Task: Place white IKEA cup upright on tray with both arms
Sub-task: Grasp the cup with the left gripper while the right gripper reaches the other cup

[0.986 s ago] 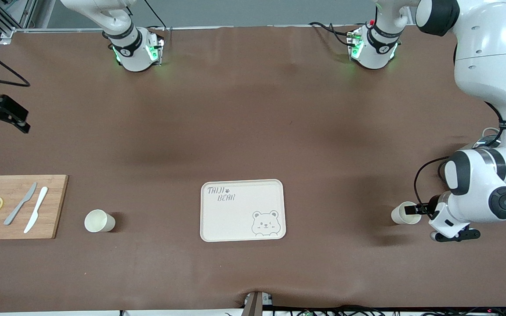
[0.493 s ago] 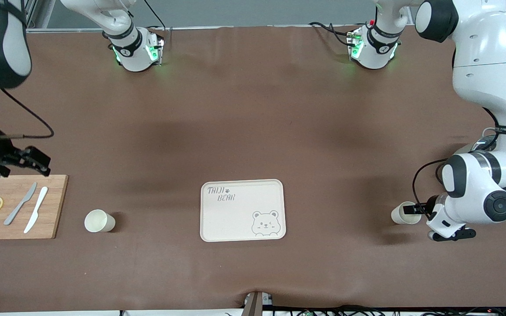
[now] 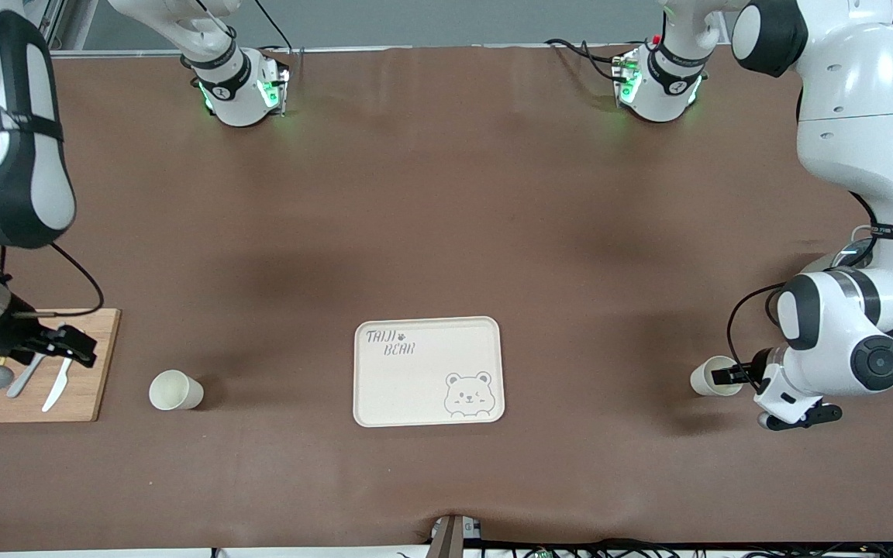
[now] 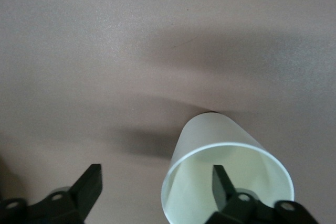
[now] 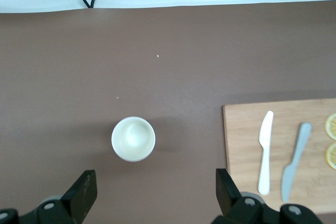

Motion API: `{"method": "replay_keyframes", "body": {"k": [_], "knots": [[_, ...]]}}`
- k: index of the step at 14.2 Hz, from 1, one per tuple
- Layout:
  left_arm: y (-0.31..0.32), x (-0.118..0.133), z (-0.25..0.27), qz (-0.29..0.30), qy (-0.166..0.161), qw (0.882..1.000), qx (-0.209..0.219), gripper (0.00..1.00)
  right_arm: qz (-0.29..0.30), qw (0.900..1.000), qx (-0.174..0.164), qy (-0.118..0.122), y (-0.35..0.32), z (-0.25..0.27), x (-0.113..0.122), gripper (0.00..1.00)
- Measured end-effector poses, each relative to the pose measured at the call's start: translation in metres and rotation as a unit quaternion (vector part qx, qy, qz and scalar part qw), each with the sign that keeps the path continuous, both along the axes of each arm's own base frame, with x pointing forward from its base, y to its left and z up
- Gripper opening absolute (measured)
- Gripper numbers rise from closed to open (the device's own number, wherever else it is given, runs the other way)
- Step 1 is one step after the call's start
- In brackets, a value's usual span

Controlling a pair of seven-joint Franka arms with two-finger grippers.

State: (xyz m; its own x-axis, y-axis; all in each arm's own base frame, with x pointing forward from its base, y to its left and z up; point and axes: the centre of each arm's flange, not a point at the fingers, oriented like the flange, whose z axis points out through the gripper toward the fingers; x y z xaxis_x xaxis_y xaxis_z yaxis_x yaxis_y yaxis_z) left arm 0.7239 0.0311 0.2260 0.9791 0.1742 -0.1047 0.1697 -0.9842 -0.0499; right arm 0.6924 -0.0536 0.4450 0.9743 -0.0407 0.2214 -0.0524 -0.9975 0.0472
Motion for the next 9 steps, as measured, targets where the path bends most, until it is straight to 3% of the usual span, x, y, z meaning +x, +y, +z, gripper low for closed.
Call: {"method": "replay_keyframes", "body": {"k": [5, 7, 9], "knots": [[-0.004, 0.000, 0.000, 0.014, -0.001, 1.000, 0.001, 0.38, 0.002, 1.000, -0.004, -0.019, 0.000, -0.067, 0.023, 1.00], [-0.004, 0.001, 0.000, 0.014, -0.004, 1.000, 0.001, 0.33, 0.002, 1.000, -0.005, -0.017, -0.002, -0.089, 0.027, 1.00], [-0.004, 0.002, 0.001, 0.014, -0.007, 1.000, 0.000, 0.12, -0.001, 1.000, -0.006, -0.013, -0.007, -0.111, 0.029, 1.00]]}}
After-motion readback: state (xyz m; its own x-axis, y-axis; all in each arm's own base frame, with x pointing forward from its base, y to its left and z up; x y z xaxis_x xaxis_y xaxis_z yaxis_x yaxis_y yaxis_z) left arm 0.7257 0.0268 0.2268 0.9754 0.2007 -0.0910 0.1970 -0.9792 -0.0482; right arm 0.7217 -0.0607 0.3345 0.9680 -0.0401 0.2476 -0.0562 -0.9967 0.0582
